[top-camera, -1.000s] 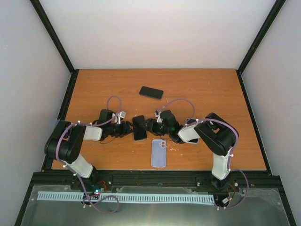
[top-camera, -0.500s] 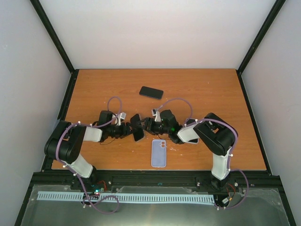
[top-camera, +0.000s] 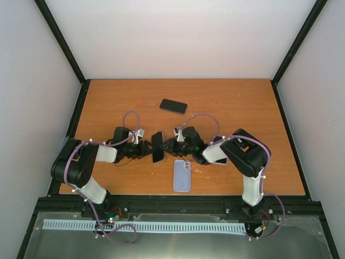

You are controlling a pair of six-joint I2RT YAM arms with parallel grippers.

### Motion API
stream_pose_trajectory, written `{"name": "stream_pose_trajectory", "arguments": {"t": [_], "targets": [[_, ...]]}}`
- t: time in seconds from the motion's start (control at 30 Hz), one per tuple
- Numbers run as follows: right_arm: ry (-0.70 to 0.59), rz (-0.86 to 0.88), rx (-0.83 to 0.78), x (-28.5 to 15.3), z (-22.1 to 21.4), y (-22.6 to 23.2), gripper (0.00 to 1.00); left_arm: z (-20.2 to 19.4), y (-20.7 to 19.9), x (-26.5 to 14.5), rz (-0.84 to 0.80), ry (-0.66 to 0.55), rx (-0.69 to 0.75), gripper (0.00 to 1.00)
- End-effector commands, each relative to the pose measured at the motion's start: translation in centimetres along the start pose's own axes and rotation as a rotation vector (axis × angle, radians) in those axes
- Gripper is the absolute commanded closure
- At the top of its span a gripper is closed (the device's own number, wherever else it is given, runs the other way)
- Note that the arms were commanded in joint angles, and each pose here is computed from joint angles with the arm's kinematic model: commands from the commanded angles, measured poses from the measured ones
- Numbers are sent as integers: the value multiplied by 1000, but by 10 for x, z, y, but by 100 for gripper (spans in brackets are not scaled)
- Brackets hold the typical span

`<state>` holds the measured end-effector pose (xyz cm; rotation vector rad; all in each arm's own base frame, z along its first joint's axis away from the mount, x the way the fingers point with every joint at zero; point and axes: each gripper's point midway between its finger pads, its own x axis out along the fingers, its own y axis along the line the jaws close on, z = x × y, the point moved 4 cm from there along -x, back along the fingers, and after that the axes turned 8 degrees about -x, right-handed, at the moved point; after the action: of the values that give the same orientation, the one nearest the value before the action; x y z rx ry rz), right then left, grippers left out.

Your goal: Put the phone into the phone case

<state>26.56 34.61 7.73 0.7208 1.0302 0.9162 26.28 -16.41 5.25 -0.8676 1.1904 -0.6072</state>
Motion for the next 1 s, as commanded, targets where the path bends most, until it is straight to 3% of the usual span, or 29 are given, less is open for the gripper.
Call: {"name": "stream_pose_trajectory", "arguments": {"t": [0.0, 0.2, 0.4, 0.57, 0.63, 0.87, 0.97], "targets": [[21, 45, -43, 8, -2, 13, 76, -10, 14, 3, 68, 31, -30, 47], [30, 32, -41, 10, -5, 7, 86, -9, 16, 4, 87, 31, -32, 47], [28, 45, -40, 7, -2, 13, 65, -7, 20, 3, 116, 18, -39, 48], [16, 65, -38, 3, 1, 22, 64, -7, 22, 4, 126, 16, -41, 48], [13, 70, -30, 4, 1, 22, 67, -8, 23, 4, 128, 18, -42, 48], [1, 44, -9, 3, 1, 13, 92, -7, 25, 4, 143, 14, -49, 48], [4, 31, 1, 4, 1, 9, 95, -6, 25, 4, 146, 14, -48, 48]]}}
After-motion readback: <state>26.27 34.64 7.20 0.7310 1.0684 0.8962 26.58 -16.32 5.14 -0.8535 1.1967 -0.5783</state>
